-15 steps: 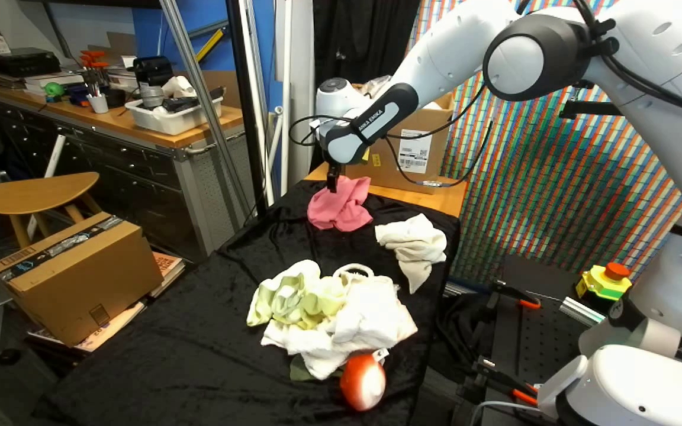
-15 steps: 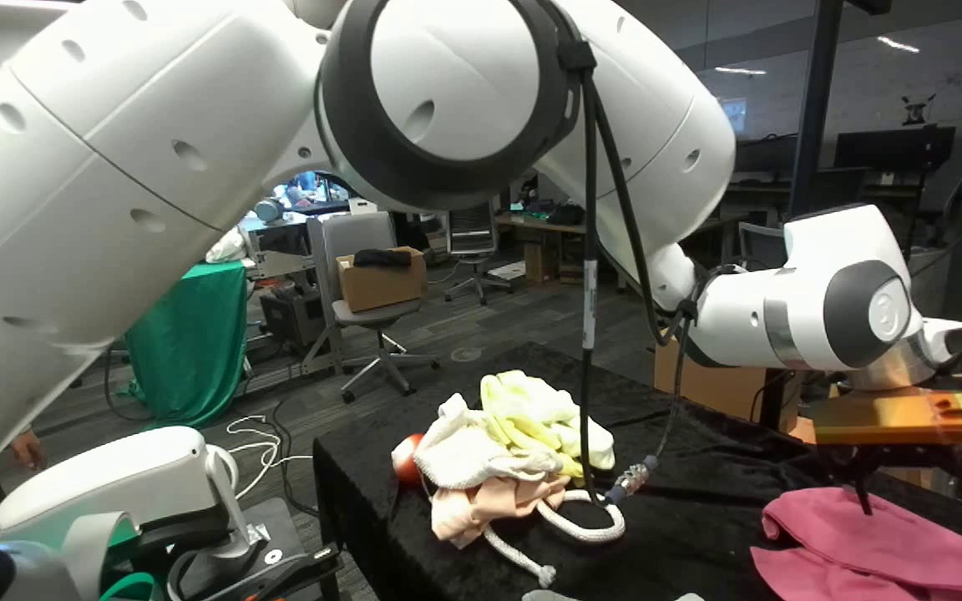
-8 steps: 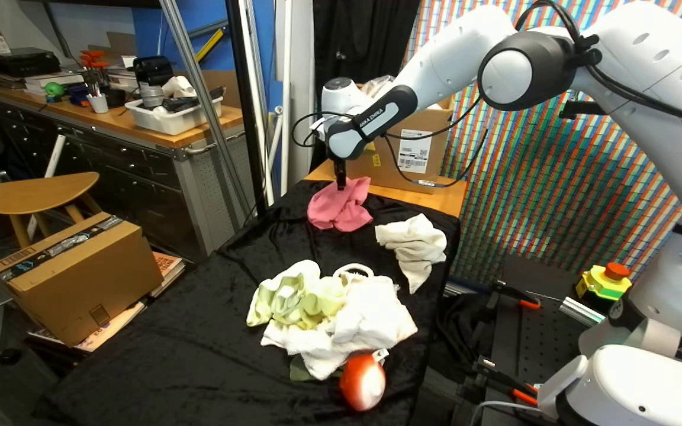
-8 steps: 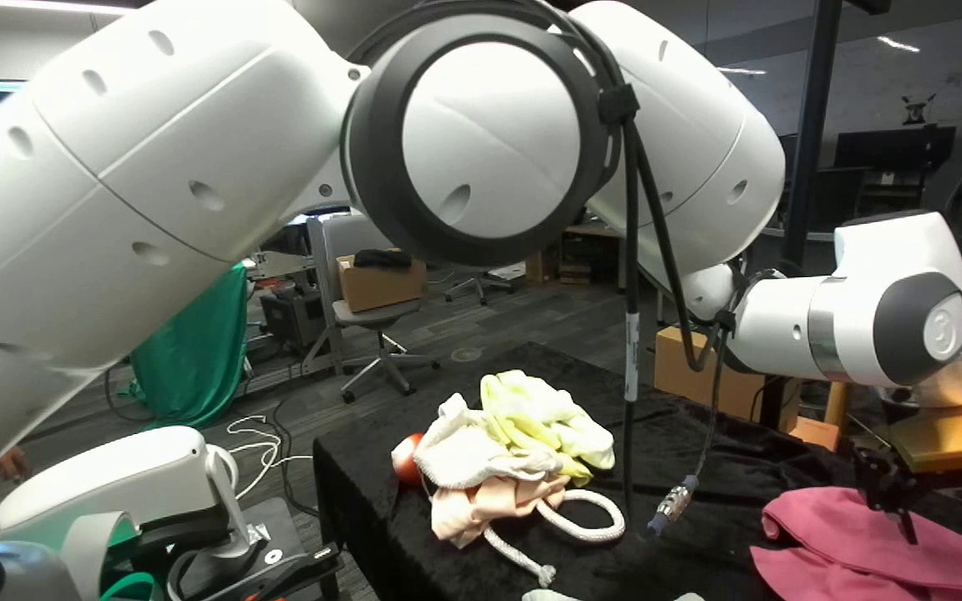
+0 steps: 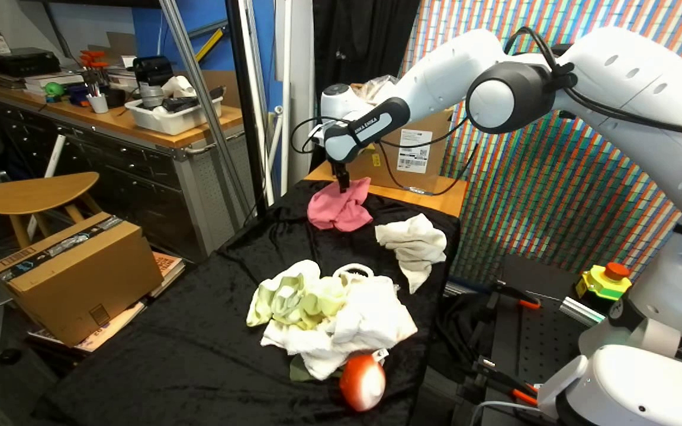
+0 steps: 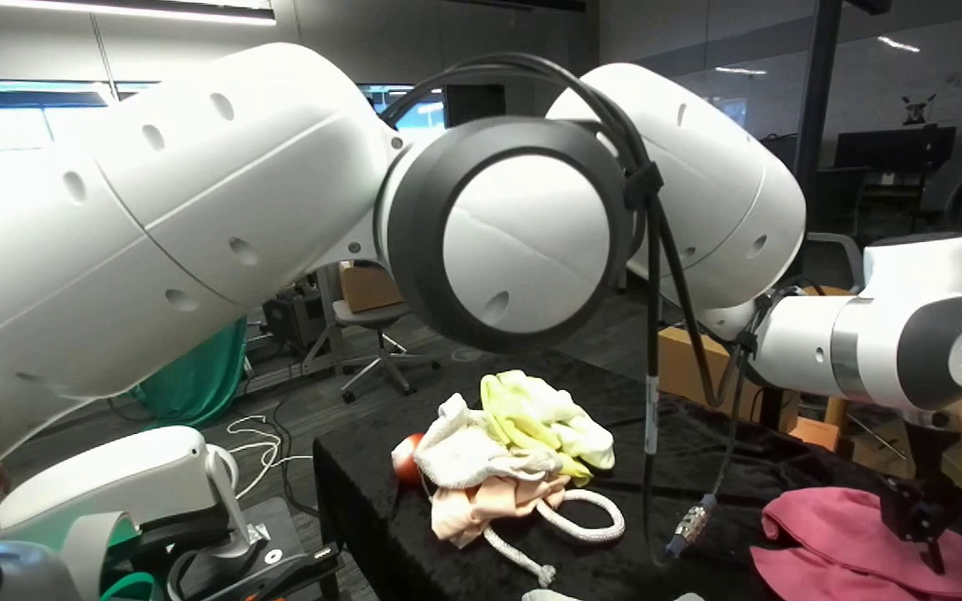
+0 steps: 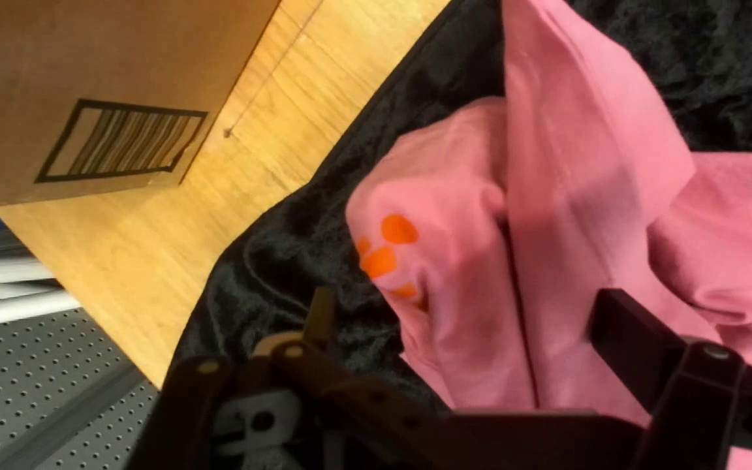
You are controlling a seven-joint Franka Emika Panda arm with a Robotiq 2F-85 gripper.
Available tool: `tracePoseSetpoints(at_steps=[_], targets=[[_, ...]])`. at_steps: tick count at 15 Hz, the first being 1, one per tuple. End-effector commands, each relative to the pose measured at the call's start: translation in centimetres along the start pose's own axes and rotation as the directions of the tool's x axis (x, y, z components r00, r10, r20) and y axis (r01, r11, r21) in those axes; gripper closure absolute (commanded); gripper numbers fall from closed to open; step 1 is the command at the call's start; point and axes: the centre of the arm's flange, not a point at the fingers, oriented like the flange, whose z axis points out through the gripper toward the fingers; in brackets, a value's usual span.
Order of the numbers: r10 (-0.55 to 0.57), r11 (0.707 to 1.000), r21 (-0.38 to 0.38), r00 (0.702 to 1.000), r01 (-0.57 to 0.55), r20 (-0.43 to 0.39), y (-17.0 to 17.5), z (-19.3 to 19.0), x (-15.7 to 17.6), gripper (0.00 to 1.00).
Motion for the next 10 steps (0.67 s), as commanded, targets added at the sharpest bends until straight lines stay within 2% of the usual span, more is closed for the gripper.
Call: tracePoseSetpoints(at_steps=[1,10], targets=[[-0.05,0.998,0.033,0.998,0.051,-0.026,3.2,2.1,1.2,0.0],[-0.114,0.989,0.088,0.993,0.116,-0.024,2.8,4.3,2.6,0.0]])
